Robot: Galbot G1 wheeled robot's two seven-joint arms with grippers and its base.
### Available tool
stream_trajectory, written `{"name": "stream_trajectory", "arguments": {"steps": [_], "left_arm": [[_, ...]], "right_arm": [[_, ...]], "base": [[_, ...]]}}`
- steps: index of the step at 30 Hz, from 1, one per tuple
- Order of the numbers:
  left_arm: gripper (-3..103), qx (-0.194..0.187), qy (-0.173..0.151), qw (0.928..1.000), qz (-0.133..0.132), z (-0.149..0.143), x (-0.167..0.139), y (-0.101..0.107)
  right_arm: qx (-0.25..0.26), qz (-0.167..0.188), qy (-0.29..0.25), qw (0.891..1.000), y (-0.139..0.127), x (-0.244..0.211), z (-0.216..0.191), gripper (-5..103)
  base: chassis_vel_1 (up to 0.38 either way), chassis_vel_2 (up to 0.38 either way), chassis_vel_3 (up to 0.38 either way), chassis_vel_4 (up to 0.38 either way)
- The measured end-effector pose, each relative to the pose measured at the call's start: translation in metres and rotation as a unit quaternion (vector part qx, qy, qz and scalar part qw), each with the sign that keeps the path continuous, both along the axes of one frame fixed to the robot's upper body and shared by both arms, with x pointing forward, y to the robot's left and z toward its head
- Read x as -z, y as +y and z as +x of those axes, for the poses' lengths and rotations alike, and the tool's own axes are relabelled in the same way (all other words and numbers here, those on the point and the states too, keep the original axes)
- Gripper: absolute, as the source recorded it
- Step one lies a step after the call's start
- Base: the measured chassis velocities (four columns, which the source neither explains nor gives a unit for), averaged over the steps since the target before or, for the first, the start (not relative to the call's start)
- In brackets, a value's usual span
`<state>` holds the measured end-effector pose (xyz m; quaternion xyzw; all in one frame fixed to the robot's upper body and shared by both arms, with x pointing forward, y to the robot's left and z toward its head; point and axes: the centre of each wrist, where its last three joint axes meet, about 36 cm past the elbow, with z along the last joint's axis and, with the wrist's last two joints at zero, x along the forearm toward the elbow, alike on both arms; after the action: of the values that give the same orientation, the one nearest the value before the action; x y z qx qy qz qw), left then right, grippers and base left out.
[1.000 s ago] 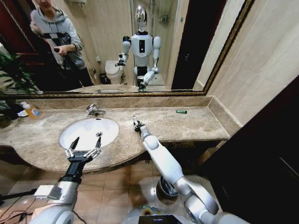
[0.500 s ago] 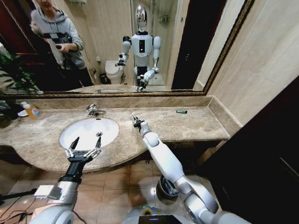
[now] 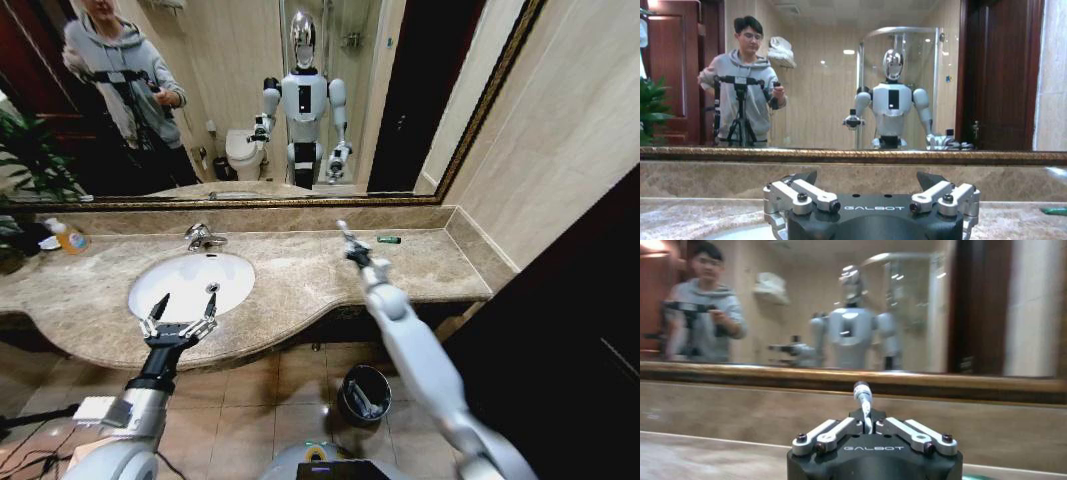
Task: Pick up the trash from the sink and place it in the trash bin.
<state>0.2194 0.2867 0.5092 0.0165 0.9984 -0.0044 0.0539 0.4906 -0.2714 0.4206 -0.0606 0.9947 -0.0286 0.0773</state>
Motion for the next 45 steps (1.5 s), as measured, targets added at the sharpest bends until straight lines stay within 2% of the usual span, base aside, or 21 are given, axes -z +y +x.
{"name": "stream_trajectory", "arguments": {"steps": [2,3,5,6,7,9,10,15,17,19,21,24,30,35,37,38,39,41,45], "left_arm": [[100,0.0,0.0,1.0,0.0,0.0,0.0,0.0],[100,0.0,0.0,1.0,0.0,0.0,0.0,0.0],[100,0.0,0.0,1.0,0.0,0.0,0.0,0.0],[100,0.0,0.0,1.0,0.0,0.0,0.0,0.0],[100,0.0,0.0,1.0,0.0,0.0,0.0,0.0],[100,0.0,0.0,1.0,0.0,0.0,0.0,0.0],[100,0.0,0.0,1.0,0.0,0.0,0.0,0.0],[100,0.0,0.0,1.0,0.0,0.0,0.0,0.0],[100,0.0,0.0,1.0,0.0,0.0,0.0,0.0],[100,0.0,0.0,1.0,0.0,0.0,0.0,0.0],[100,0.0,0.0,1.0,0.0,0.0,0.0,0.0],[100,0.0,0.0,1.0,0.0,0.0,0.0,0.0],[100,0.0,0.0,1.0,0.0,0.0,0.0,0.0],[100,0.0,0.0,1.0,0.0,0.0,0.0,0.0],[100,0.0,0.0,1.0,0.0,0.0,0.0,0.0],[100,0.0,0.0,1.0,0.0,0.0,0.0,0.0],[100,0.0,0.0,1.0,0.0,0.0,0.0,0.0],[100,0.0,0.0,1.0,0.0,0.0,0.0,0.0],[100,0.0,0.0,1.0,0.0,0.0,0.0,0.0]], "right_arm": [[0.033,-0.002,-0.015,0.999,-0.034,0.005,-0.039,4],[0.04,-0.003,-0.02,0.999,-0.041,0.01,-0.053,4],[0.047,-0.003,-0.024,0.999,-0.047,0.013,-0.065,4],[0.062,-0.002,-0.027,0.998,-0.056,0.022,-0.096,4],[0.062,-0.002,-0.027,0.998,-0.056,0.022,-0.096,4],[0.077,0.002,-0.031,0.997,-0.062,0.032,-0.135,4],[0.077,0.002,-0.031,0.997,-0.062,0.032,-0.135,4],[0.082,0.008,-0.016,0.997,-0.052,0.068,-0.201,4],[0.082,0.006,-0.009,0.997,-0.051,0.076,-0.21,4],[0.082,-0.002,0.024,0.996,-0.046,0.112,-0.245,4],[0.082,-0.003,0.032,0.996,-0.045,0.12,-0.252,4],[0.081,0.004,0.083,0.993,-0.032,0.156,-0.285,4],[0.084,0.01,0.139,0.987,-0.019,0.191,-0.3,4],[0.074,-0.006,0.191,0.979,-0.01,0.219,-0.301,4],[0.063,-0.019,0.227,0.972,-0.007,0.234,-0.304,4],[0.048,-0.035,0.268,0.962,-0.007,0.246,-0.308,4],[0.048,-0.035,0.268,0.962,-0.007,0.246,-0.308,4],[0.019,-0.05,0.327,0.944,-0.007,0.258,-0.308,4],[-0.01,-0.076,0.346,0.935,-0.006,0.272,-0.291,4]], "base": [[0.0,0.0,0.0,0.0],[0.0,0.0,0.0,0.0],[0.0,0.0,0.0,0.0],[0.0,0.0,0.0,0.0],[0.0,0.0,0.0,0.0],[0.0,0.0,0.0,0.0],[0.0,0.0,0.0,0.0],[0.0,0.0,0.0,0.0],[0.0,0.0,0.0,0.0],[0.0,0.0,0.0,0.0],[0.0,0.0,0.0,0.0],[0.0,0.0,0.0,0.0],[0.0,0.0,0.0,0.0],[0.0,0.0,0.0,0.0],[0.0,0.0,0.0,0.0],[0.0,0.0,0.0,0.0],[0.0,0.0,0.0,0.0],[0.0,0.0,0.0,0.0],[0.0,0.0,0.0,0.0]]}}
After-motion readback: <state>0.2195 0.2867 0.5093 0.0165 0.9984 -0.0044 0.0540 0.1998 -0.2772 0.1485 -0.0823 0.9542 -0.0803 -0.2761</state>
